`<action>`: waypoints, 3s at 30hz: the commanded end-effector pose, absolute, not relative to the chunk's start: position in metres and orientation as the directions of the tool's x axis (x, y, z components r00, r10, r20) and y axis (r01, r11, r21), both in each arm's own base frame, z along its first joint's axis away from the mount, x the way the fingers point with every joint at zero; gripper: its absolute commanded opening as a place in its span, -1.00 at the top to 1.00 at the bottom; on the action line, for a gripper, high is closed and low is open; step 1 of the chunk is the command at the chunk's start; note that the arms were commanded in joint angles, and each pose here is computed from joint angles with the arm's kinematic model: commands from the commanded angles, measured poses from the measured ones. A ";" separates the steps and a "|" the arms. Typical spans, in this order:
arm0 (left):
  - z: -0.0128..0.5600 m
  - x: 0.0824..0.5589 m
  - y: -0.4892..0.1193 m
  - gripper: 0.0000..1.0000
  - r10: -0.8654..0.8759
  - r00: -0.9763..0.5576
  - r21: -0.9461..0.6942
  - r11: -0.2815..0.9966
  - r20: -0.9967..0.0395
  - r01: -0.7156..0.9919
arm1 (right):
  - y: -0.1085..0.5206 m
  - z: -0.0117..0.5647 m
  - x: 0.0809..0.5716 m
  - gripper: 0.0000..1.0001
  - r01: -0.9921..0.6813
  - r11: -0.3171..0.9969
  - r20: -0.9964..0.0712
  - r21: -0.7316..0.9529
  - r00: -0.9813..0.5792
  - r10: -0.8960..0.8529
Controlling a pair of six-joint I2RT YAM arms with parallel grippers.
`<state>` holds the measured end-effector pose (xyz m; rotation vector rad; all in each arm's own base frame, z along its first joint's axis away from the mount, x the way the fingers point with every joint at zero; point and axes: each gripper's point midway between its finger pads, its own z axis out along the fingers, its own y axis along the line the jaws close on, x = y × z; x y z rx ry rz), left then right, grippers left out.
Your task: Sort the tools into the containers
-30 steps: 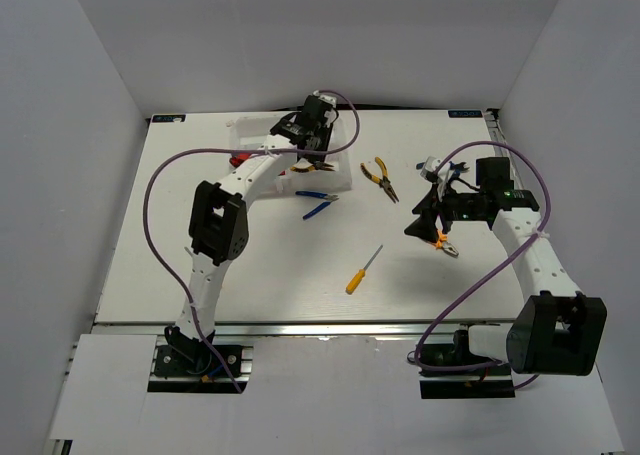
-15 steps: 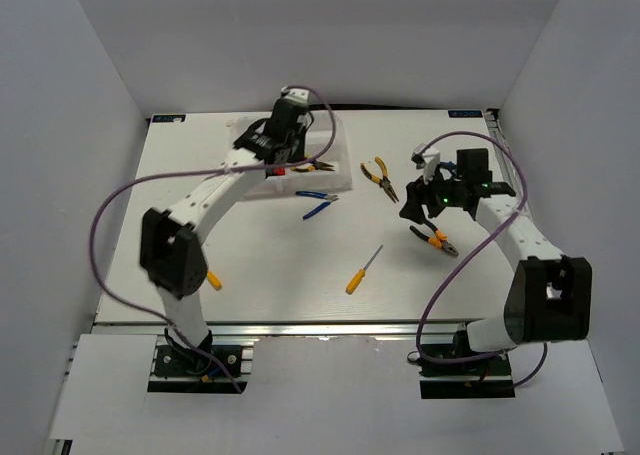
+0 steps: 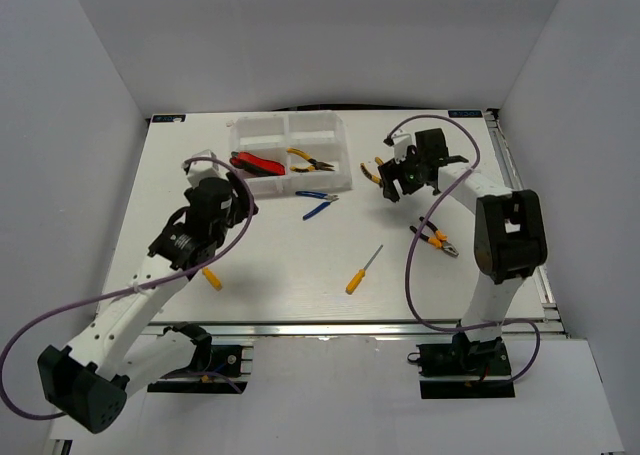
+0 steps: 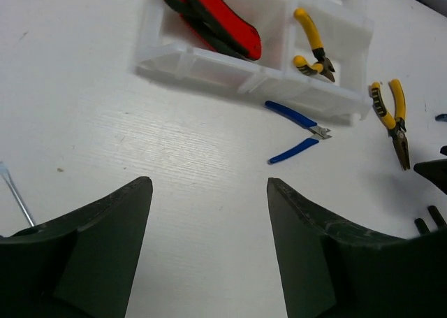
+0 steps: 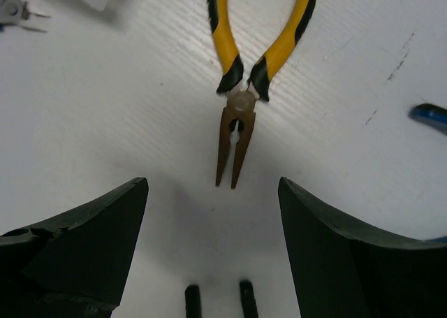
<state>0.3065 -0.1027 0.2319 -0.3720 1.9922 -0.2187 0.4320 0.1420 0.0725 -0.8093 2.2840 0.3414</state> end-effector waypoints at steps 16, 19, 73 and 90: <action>0.211 0.285 -0.067 -0.62 -0.471 -0.317 -0.365 0.867 -0.823 -0.340 | 0.145 0.030 0.468 -0.40 -0.611 0.791 -0.621 -0.037 -0.606 -0.497; 0.208 0.288 -0.070 -0.61 -0.461 -0.328 -0.355 0.872 -0.825 -0.336 | 0.147 0.020 0.462 -0.34 -0.620 0.782 -0.604 -0.065 -0.600 -0.525; 0.218 0.285 -0.078 -0.62 -0.505 -0.297 -0.439 0.859 -0.811 -0.264 | 0.246 0.225 0.440 1.00 -0.781 0.607 -0.933 -0.147 -0.095 -0.348; 0.222 0.302 -0.122 -0.62 -0.504 -0.359 -0.506 0.857 -0.785 -0.096 | 0.264 0.292 0.424 1.00 -0.795 0.584 -0.968 -0.164 0.015 -0.252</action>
